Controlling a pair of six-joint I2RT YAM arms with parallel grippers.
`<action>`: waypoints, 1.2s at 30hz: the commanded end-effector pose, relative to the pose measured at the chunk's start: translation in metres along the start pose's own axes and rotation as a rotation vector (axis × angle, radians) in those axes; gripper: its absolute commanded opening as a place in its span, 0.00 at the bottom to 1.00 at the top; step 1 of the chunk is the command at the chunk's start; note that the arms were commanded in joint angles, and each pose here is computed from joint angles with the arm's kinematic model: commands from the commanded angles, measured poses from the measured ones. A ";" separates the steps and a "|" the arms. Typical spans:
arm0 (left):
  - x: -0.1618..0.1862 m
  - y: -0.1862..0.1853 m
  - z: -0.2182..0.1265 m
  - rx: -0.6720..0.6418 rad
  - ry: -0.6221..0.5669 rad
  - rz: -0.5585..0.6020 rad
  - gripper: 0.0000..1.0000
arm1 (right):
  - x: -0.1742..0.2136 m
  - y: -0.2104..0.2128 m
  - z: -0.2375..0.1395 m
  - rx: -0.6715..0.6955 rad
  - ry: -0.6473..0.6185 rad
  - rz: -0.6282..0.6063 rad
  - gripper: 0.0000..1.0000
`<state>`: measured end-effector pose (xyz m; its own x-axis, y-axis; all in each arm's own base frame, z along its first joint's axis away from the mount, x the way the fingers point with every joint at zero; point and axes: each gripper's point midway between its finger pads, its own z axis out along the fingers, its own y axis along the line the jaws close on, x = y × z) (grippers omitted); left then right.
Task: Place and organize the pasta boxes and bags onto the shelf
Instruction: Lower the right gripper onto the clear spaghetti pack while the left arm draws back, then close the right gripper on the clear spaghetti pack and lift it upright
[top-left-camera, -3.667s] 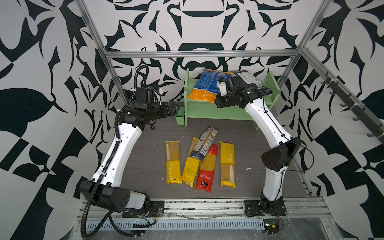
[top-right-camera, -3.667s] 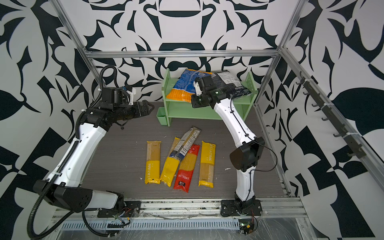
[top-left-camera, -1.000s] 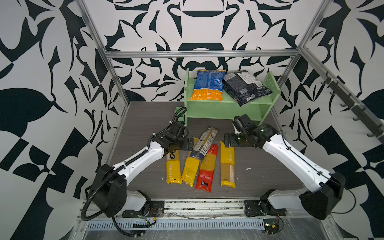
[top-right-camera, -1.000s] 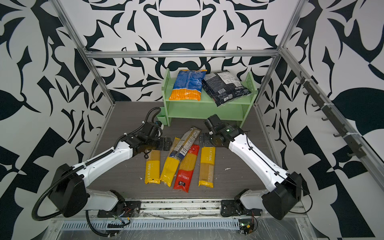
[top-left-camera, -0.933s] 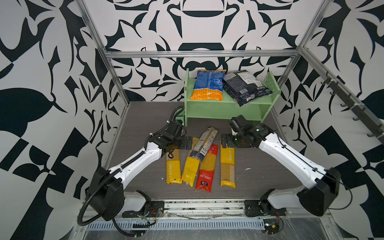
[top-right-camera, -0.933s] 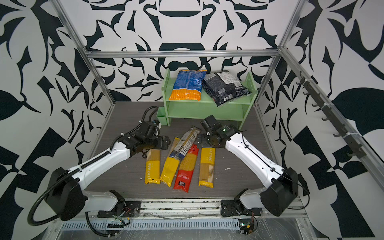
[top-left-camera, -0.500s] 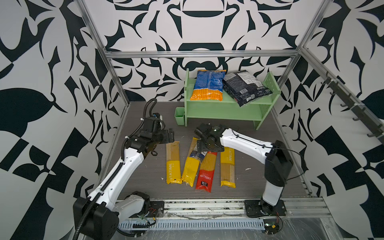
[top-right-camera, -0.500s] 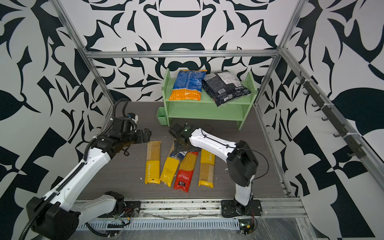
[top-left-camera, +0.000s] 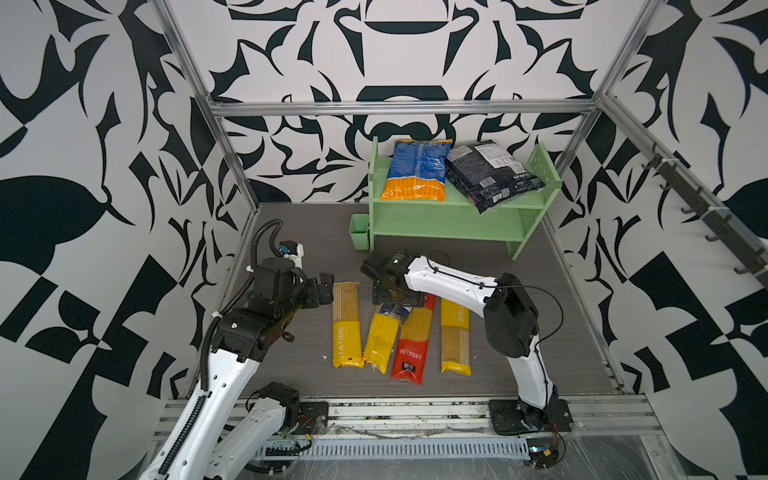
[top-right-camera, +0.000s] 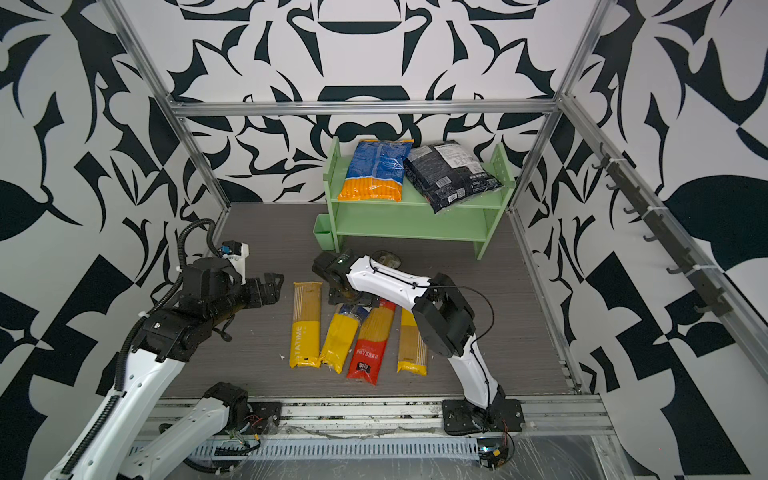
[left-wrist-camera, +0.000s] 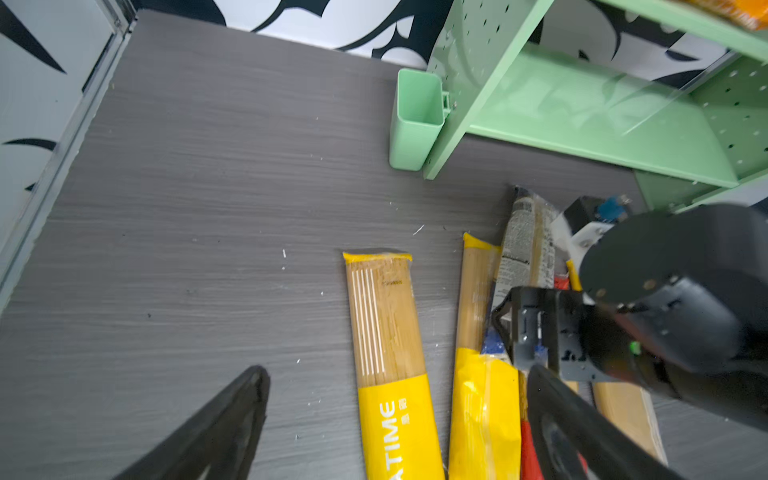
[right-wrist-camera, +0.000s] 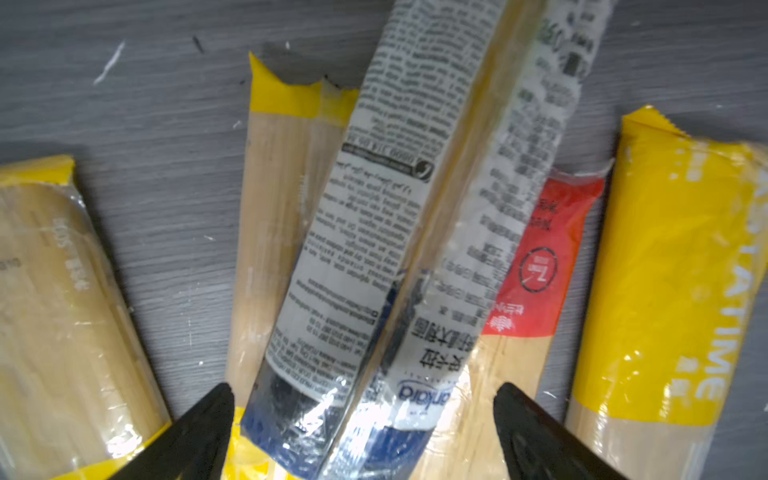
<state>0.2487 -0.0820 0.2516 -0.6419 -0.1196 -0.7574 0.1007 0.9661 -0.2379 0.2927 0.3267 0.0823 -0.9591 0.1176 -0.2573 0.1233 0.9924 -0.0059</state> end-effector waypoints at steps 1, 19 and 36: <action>0.008 0.007 -0.004 -0.032 0.027 0.009 0.99 | -0.002 -0.010 -0.005 0.048 -0.008 0.033 1.00; 0.004 0.003 0.000 -0.026 0.059 0.067 0.99 | 0.017 -0.016 0.042 -0.030 0.057 0.046 0.87; -0.009 0.001 0.013 -0.043 0.061 0.049 0.99 | 0.025 -0.070 0.024 -0.088 0.055 -0.049 0.19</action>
<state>0.2585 -0.0836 0.2411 -0.6954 -0.0437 -0.7172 0.1131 0.9790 -0.1694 0.2771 0.2812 0.0489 -0.9675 0.1157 -0.2250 0.0897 0.9884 0.1228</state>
